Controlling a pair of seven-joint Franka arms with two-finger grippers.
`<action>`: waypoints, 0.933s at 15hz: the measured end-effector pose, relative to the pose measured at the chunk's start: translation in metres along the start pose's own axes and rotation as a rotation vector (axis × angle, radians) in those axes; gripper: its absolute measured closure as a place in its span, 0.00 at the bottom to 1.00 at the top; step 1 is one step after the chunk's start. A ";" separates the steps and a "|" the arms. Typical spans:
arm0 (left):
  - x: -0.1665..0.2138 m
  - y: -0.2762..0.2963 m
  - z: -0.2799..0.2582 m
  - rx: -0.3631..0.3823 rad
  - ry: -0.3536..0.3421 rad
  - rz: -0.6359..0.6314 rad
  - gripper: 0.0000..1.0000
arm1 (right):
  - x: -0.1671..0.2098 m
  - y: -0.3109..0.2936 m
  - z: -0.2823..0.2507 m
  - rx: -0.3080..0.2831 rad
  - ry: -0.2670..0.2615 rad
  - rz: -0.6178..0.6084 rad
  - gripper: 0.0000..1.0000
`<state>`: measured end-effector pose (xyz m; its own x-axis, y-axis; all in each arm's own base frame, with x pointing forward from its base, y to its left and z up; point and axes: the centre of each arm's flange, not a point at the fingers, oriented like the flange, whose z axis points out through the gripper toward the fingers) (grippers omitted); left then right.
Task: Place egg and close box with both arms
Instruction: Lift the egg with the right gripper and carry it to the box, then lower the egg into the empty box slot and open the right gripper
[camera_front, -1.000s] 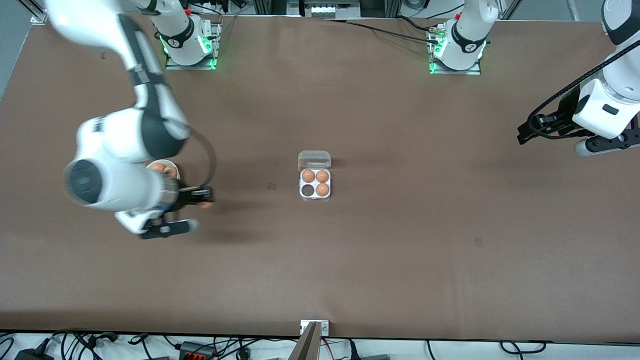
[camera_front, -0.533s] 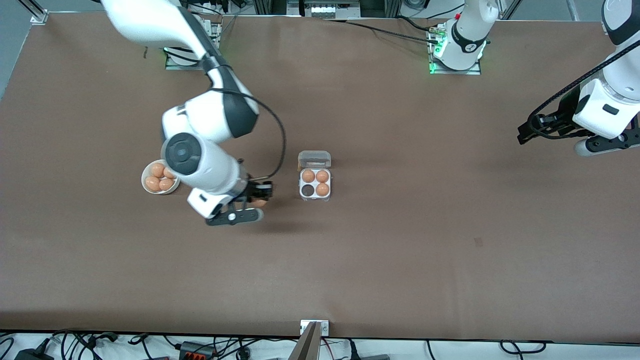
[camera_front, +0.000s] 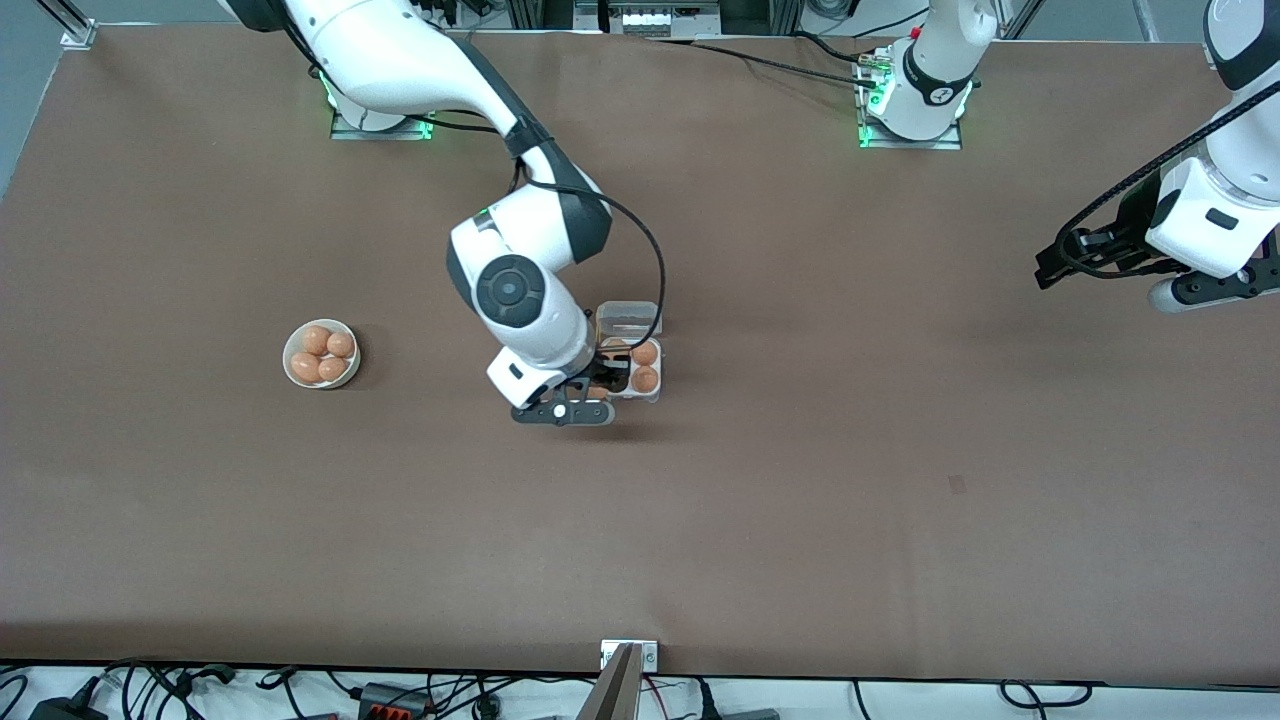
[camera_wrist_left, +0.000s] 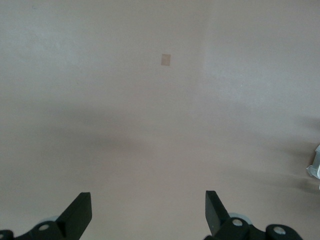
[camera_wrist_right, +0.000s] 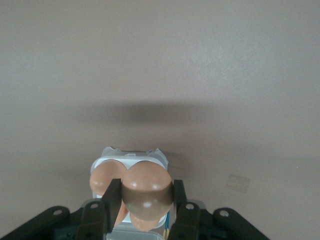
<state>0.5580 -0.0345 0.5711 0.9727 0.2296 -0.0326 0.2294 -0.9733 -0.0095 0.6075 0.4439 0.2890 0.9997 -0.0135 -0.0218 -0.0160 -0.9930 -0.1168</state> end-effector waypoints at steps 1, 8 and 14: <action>0.000 0.000 0.000 0.000 0.000 0.000 0.00 | -0.001 -0.002 0.007 -0.002 0.002 0.000 0.54; 0.000 0.000 0.000 0.000 0.000 0.000 0.00 | -0.015 -0.021 0.041 -0.007 0.014 0.016 0.54; 0.000 0.000 0.000 0.000 0.000 0.000 0.00 | -0.017 -0.017 0.051 -0.027 0.004 0.012 0.54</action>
<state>0.5580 -0.0345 0.5711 0.9727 0.2297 -0.0326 0.2295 -0.9733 -0.0095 0.5893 0.4672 0.2404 0.9995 -0.0260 -0.0189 -0.0276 -0.9956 -0.0899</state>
